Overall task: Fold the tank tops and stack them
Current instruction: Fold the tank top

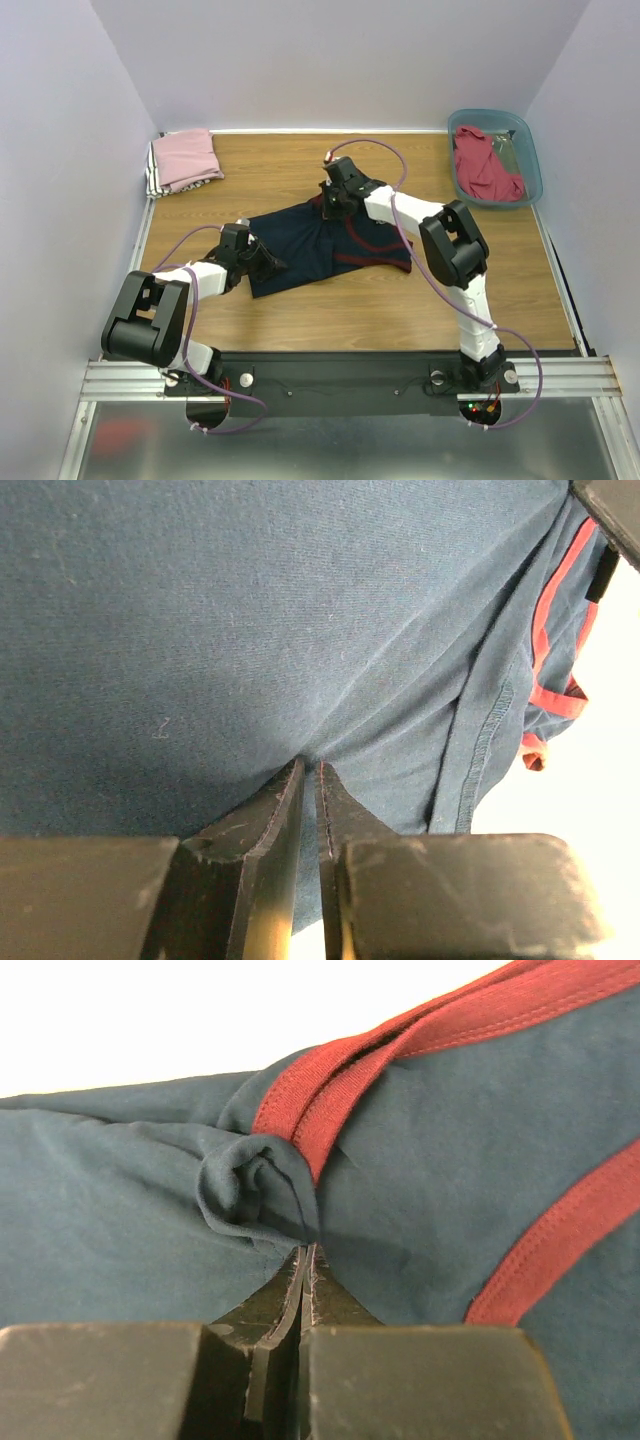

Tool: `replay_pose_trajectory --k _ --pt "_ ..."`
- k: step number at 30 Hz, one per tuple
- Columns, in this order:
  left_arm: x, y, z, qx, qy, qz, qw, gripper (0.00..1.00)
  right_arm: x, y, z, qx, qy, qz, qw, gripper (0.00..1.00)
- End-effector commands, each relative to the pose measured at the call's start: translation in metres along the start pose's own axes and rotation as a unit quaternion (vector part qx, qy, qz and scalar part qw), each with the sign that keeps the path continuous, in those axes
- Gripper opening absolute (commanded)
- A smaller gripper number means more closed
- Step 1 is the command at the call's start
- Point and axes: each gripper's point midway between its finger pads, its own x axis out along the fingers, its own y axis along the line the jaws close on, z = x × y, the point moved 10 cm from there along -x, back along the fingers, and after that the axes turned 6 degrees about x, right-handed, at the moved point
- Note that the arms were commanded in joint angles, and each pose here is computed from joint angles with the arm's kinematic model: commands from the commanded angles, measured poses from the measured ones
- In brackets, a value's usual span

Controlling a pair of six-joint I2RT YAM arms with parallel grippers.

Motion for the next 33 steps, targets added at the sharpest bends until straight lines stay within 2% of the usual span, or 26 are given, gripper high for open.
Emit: replay_pose_trajectory --k 1,9,17,21,27,28,31,33 --pt "-0.002 0.023 -0.014 0.006 0.029 0.056 0.998 0.23 -0.016 0.008 0.027 0.014 -0.034 0.078 0.996 0.02" --pt "-0.008 0.014 -0.01 0.029 0.029 0.032 0.999 0.23 -0.013 -0.009 0.02 0.048 -0.015 0.126 0.991 0.03" --pt "-0.029 -0.048 0.016 0.12 0.012 -0.075 0.99 0.3 -0.012 -0.007 0.017 0.055 -0.005 0.172 0.984 0.04" --pt "-0.026 -0.069 0.02 0.139 0.01 -0.084 0.987 0.31 -0.017 -0.008 0.019 0.071 -0.001 0.195 0.978 0.06" --pt "0.002 -0.093 0.055 0.112 -0.038 -0.066 0.991 0.31 -0.022 -0.008 0.02 0.08 0.001 0.236 0.968 0.06" --pt "0.017 -0.099 0.065 0.11 -0.044 -0.056 0.991 0.31 -0.022 -0.007 0.02 0.082 0.002 0.239 0.967 0.06" --pt "0.055 -0.093 0.075 0.113 -0.02 -0.023 0.993 0.3 -0.025 -0.006 0.02 0.085 0.002 0.243 0.966 0.06" --pt "0.068 -0.105 0.088 0.12 -0.027 -0.036 0.992 0.29 -0.028 -0.007 0.022 0.085 -0.001 0.244 0.966 0.06"
